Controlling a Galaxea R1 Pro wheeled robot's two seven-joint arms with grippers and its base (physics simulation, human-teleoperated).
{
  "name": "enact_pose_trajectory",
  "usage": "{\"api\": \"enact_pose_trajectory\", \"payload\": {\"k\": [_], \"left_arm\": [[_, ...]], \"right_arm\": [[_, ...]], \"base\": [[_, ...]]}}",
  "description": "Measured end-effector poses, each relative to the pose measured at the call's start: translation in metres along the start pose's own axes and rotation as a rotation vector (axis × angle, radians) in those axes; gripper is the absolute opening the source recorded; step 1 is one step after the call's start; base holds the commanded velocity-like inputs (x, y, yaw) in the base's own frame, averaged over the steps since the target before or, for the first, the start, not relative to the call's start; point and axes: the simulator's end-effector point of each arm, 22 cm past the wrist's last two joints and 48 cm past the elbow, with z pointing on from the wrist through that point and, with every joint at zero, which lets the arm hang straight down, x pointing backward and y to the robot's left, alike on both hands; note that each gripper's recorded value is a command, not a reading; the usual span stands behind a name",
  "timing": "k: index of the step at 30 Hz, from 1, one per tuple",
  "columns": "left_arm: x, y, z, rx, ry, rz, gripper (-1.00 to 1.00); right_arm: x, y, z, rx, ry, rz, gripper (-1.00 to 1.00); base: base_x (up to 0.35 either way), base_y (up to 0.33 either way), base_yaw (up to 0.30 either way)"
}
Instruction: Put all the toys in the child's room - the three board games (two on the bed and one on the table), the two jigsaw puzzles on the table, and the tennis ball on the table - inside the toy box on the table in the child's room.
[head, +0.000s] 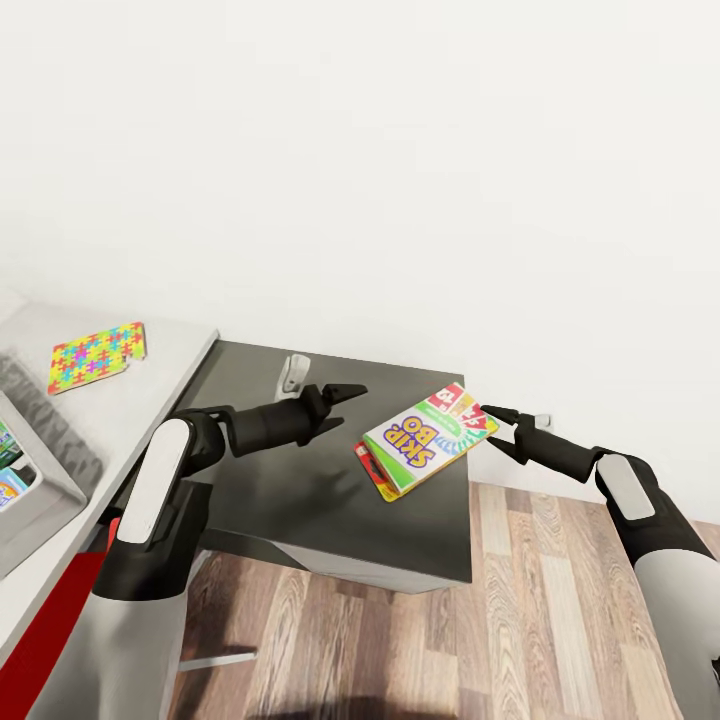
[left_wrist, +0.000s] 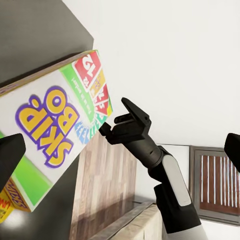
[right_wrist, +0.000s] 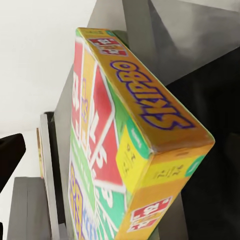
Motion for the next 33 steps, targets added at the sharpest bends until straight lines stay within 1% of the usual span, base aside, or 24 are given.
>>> {"api": "enact_pose_trajectory", "payload": {"k": [33], "left_arm": [[0.0000, -0.0001, 0.0000, 0.000, 0.000, 0.000, 1.00]], "right_arm": [[0.0002, 0.0006, 0.0003, -0.002, 0.000, 0.000, 1.00]], "base": [[0.000, 0.000, 0.001]]}}
